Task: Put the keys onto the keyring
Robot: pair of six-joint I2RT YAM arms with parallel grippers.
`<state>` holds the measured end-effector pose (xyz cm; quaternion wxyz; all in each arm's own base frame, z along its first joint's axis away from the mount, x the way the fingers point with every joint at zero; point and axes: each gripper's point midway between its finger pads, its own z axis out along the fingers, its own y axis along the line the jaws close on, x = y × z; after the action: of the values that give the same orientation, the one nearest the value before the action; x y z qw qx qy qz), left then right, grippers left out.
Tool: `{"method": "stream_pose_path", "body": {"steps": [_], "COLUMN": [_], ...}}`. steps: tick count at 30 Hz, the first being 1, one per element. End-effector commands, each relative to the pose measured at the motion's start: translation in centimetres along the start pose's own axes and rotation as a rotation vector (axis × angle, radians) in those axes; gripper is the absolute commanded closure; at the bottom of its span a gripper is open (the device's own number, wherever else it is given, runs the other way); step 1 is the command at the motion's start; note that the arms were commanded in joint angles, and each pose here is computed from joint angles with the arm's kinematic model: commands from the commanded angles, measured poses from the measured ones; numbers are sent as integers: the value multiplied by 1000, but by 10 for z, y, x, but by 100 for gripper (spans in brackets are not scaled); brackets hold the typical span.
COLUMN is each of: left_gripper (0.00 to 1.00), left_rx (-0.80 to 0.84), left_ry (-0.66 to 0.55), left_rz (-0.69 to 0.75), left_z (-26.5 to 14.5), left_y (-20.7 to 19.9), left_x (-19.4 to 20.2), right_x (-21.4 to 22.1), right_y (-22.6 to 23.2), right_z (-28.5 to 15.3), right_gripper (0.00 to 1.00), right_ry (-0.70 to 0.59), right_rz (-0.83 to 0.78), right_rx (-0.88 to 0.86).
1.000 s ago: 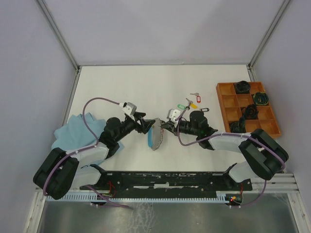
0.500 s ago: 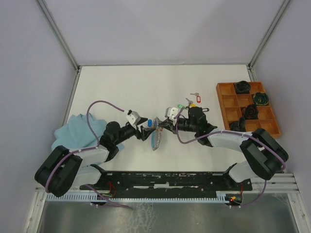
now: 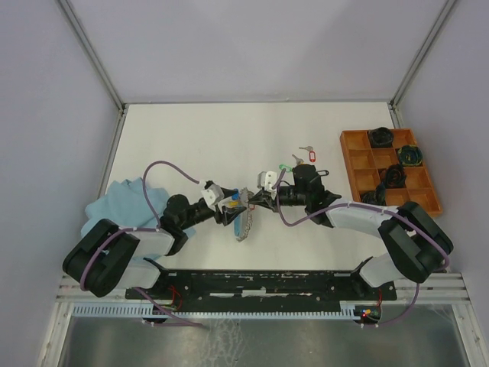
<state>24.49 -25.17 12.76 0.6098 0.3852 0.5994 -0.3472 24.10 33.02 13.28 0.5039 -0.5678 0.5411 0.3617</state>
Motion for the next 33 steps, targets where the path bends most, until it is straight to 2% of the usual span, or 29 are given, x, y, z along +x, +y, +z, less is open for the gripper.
{"method": "stream_pose_path", "body": {"steps": [1, 3, 9, 21, 27, 33], "left_gripper": [33, 36, 56, 61, 75, 84], "left_rx": [57, 84, 147, 217, 254, 284], "left_ry": [-86, -82, -85, -23, -6, -8], "left_rz": [143, 152, 151, 119, 115, 108], "left_z": [0, 0, 0, 5, 9, 10], "left_y": [-6, -10, -19, -25, -27, -31], "left_x": [-18, -16, -16, -3, -1, -5], "right_x": [-26, -25, -25, -28, -30, -28], "right_y": [-5, -3, 2, 4, 6, 6], "right_z": [4, 4, 2, 3, 3, 3], "right_gripper": [99, 99, 99, 99, 99, 99], "right_ry": [-63, -59, -41, -51, -58, -53], "right_rz": [-78, -86, -99, -112, -112, -110], "right_rx": [-47, -62, -101, -128, -141, -148]}}
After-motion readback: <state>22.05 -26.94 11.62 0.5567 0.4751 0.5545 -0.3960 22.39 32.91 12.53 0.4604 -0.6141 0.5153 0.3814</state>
